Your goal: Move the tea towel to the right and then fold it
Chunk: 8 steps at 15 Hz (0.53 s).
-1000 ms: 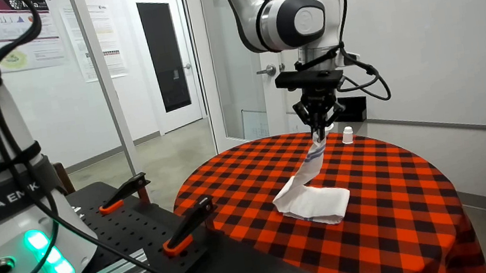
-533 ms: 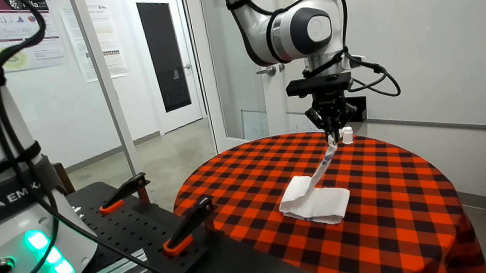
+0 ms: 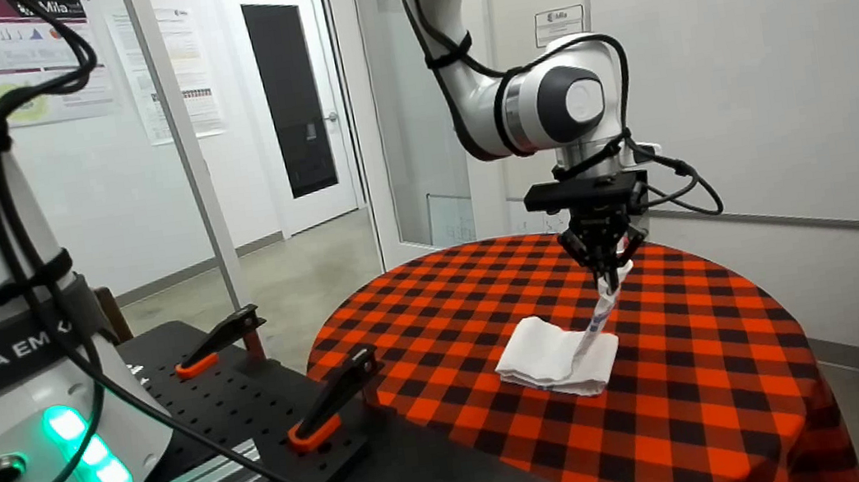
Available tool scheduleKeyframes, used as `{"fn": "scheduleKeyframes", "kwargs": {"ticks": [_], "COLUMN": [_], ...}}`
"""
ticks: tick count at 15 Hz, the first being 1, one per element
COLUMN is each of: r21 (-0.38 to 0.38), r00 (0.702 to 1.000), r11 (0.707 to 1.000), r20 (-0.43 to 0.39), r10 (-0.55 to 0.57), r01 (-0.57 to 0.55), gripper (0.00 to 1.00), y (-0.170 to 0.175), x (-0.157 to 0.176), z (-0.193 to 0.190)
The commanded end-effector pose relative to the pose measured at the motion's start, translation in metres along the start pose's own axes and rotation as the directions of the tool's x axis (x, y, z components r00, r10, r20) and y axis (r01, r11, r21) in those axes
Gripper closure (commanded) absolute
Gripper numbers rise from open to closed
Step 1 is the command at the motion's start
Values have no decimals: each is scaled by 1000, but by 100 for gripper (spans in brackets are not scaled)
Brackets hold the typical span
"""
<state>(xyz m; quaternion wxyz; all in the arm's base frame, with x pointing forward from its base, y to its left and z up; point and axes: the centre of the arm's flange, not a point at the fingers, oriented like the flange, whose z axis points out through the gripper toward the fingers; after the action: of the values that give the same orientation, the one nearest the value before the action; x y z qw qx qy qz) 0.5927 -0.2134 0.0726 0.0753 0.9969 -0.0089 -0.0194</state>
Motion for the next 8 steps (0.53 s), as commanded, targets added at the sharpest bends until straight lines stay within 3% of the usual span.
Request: {"fn": "scheduleKeyframes", "kwargs": {"ticks": [1, 5, 8], "r21": [-42, -47, -13], "r00": [1000, 1000, 1000], "r11": [999, 999, 1000], "r20": [14, 17, 7], "r10": [24, 16, -12], "r01": [-24, -15, 13], "gripper": [98, 98, 98], "y": [19, 26, 10], "x": [13, 18, 20], "z": [30, 42, 42]}}
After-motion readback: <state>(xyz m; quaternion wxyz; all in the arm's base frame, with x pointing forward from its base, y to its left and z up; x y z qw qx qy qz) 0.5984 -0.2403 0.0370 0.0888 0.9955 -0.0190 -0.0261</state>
